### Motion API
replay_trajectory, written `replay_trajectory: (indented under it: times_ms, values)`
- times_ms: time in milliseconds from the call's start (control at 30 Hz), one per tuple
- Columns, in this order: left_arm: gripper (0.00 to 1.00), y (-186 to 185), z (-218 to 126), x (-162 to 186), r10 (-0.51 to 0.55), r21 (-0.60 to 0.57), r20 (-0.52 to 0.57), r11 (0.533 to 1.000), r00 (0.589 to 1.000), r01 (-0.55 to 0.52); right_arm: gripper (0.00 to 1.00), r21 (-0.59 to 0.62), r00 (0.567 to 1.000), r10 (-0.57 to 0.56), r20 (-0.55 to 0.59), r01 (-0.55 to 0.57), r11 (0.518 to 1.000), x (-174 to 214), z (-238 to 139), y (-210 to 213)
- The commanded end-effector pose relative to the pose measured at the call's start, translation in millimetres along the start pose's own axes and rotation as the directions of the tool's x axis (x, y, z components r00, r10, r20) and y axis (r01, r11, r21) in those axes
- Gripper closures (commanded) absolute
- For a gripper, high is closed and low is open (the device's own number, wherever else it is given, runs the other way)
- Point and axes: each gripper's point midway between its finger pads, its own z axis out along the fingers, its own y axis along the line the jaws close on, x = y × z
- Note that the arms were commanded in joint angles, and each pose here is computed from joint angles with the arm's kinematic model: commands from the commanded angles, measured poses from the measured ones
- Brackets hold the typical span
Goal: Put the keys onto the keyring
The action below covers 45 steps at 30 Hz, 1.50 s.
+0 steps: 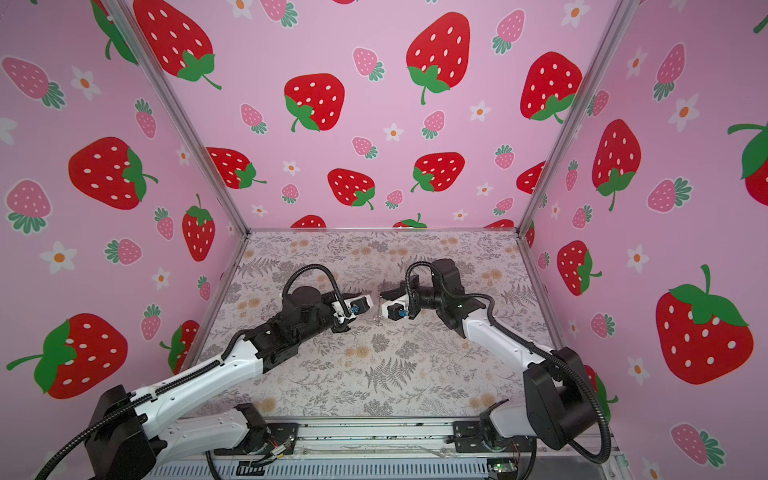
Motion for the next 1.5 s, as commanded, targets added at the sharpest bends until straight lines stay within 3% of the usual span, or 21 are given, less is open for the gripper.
replay_trajectory:
  times_ms: [0,500,1467]
  values:
    - [0.73,13,1,-28,0.037,-0.012,0.086,0.999,0.996,-0.036,0.95,0.014,0.998,-0.055,0.031,0.054,0.998,-13,-3,-4]
    - [0.8,3,12,-41,0.006,0.081,0.129,0.997,0.992,-0.016,0.95,0.019,0.999,-0.032,0.036,0.031,0.999,-17,-4,-6]
    - [0.84,14,30,-39,-0.016,0.02,0.088,1.0,0.996,0.014,0.96,0.013,0.997,-0.01,0.076,0.009,1.0,-25,-5,-7]
